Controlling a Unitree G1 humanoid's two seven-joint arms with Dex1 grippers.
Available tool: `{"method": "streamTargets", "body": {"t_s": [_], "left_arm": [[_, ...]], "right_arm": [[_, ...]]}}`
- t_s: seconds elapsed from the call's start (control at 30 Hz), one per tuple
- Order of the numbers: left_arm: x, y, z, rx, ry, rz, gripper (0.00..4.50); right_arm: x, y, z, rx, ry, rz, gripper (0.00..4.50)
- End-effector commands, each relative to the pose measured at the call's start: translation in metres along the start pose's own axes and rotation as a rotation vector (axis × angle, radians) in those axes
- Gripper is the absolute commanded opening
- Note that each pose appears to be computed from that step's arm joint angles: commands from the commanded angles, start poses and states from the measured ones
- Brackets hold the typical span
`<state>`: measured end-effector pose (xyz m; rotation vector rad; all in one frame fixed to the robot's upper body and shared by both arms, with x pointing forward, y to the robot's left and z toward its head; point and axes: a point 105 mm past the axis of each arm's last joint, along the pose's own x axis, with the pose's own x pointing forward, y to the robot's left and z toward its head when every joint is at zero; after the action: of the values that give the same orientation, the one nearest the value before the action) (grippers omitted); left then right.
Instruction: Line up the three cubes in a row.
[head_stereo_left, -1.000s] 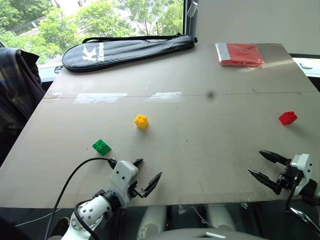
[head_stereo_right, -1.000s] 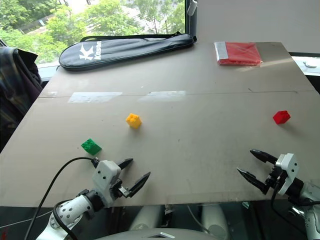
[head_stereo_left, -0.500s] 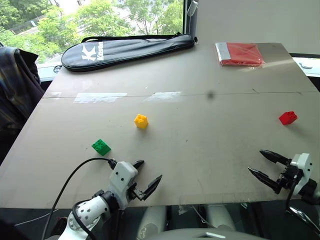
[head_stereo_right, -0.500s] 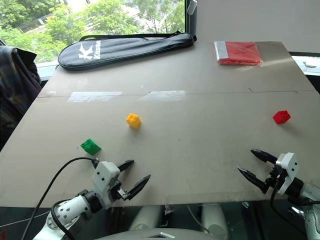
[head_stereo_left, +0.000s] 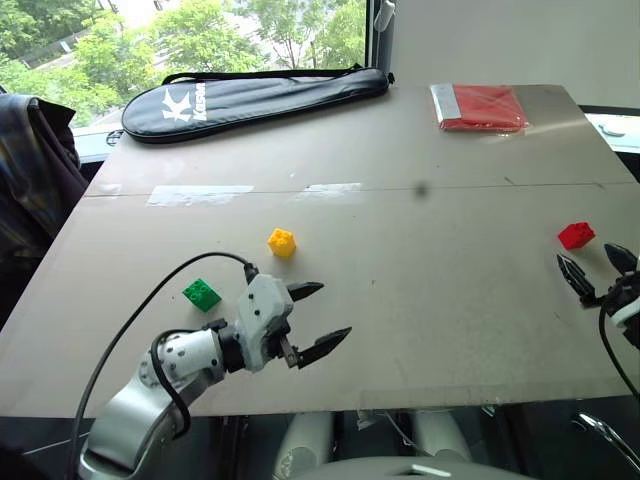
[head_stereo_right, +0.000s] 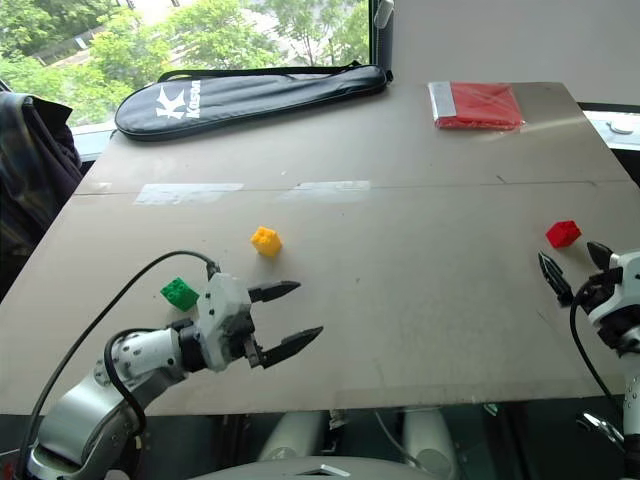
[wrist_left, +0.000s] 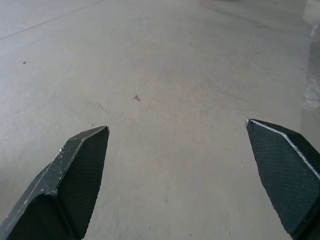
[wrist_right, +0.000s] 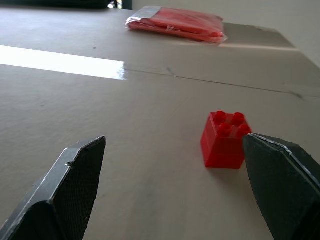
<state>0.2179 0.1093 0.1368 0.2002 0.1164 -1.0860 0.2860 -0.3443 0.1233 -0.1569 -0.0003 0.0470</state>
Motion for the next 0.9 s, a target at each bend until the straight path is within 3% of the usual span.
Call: {"method": "streamTargets", "body": {"t_s": [0.03, 0.33, 0.7, 0.8, 0.9], "left_arm": [[0.008, -0.006, 0.029, 0.043, -0.046, -0.109, 4.48], [0.020, -0.006, 0.060, 0.106, -0.064, -0.192, 4.48], [0.021, -0.002, 0.058, 0.130, -0.034, -0.166, 4.48], [0.020, -0.001, 0.056, 0.131, -0.027, -0.153, 4.50], [0.020, -0.001, 0.055, 0.126, -0.029, -0.151, 4.50]], "right_arm": [[0.013, -0.023, 0.008, 0.003, 0.049, -0.091, 4.50], [0.041, -0.032, -0.004, 0.056, 0.171, -0.042, 4.50], [0.060, -0.031, -0.015, 0.086, 0.196, 0.004, 4.50], [0.063, -0.031, -0.015, 0.085, 0.188, 0.008, 3.68], [0.064, -0.030, -0.015, 0.079, 0.186, 0.021, 2.21]]}}
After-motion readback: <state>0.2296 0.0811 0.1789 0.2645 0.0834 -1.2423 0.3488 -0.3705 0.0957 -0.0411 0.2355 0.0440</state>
